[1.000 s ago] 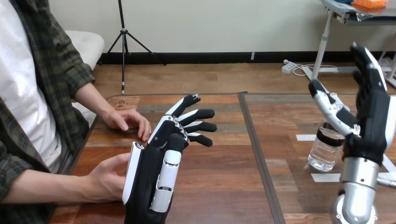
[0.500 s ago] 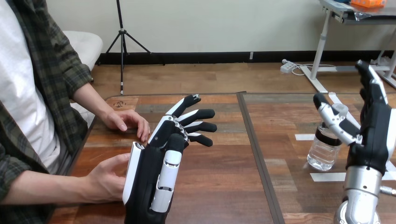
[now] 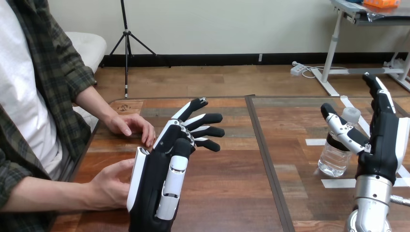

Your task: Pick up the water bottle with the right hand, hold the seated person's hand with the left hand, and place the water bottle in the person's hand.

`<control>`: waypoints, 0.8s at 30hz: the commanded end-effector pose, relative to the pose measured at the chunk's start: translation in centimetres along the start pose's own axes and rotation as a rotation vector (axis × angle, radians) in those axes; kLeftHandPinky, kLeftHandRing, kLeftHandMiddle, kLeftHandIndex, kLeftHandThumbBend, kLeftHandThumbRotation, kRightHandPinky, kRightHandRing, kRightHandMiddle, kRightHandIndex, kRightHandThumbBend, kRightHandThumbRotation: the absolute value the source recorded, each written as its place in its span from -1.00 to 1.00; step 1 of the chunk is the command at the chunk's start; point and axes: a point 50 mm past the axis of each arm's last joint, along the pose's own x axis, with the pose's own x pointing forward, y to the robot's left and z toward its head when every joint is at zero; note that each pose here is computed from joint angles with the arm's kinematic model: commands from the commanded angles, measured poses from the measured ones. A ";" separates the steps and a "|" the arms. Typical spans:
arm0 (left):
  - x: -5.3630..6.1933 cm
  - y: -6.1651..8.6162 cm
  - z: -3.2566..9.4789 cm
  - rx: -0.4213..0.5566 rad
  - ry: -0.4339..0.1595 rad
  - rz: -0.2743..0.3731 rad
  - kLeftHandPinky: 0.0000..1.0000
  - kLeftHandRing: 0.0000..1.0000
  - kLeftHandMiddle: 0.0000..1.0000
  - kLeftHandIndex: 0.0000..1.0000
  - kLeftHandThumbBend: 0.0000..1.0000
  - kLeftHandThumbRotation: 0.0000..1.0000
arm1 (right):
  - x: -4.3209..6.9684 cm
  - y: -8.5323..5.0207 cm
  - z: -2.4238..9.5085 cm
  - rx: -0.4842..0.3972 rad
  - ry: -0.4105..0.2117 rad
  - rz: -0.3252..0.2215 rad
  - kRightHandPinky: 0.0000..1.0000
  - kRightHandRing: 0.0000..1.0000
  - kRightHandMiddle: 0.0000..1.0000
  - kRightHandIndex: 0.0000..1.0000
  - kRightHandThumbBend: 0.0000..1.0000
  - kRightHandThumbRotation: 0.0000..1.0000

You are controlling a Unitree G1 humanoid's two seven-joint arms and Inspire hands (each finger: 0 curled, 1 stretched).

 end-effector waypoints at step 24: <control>1.3 -0.2 0.4 0.003 -0.061 -0.001 0.08 0.31 0.47 0.67 -0.35 0.99 | 3.4 0.6 1.2 -0.031 0.002 0.009 0.89 0.87 0.82 0.73 0.40 -1.00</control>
